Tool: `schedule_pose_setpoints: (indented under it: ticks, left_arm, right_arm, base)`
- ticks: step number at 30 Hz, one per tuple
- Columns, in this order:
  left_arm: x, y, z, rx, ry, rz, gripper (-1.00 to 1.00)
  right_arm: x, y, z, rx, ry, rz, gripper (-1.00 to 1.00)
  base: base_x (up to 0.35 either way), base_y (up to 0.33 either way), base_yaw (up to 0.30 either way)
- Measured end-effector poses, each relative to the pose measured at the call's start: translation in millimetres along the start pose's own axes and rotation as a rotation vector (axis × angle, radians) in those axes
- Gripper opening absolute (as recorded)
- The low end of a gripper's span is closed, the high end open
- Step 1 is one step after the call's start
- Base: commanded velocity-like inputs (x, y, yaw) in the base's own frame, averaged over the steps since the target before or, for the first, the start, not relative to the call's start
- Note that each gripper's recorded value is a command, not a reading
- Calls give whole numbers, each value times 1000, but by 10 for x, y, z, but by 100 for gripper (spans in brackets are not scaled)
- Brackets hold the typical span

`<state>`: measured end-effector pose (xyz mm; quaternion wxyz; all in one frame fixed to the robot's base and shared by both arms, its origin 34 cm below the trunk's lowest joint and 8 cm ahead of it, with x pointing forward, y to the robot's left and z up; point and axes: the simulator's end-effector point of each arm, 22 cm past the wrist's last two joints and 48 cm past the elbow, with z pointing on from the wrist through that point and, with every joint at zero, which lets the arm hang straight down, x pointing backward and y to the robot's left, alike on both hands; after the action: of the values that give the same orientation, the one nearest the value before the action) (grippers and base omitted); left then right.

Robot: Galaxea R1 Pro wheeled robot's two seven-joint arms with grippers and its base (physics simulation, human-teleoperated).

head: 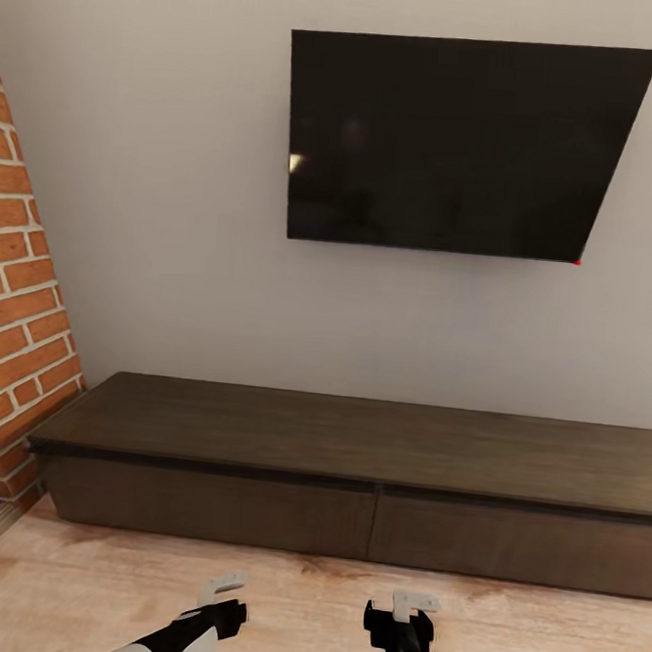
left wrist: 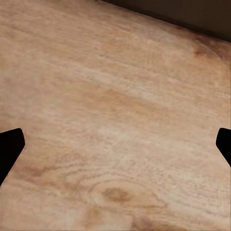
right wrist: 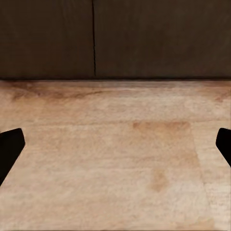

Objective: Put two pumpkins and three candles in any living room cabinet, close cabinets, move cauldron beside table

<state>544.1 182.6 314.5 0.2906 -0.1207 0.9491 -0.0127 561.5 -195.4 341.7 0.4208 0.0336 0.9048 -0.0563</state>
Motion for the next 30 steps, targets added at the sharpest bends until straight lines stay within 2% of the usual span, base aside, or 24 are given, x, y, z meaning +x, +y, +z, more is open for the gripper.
schedule_pose_setpoints:
  ticks: [21,30]
  left_arm:
    - [-2,-25,2,17,0,-2,100]
    - [-6,-6,5,15,0,-1,100]
  right_arm:
    - [-10,-7,3,1,-2,2,100]
    - [-8,0,0,1,-2,3,100]
  base:
    - [0,305,0]
    - [0,39,0]
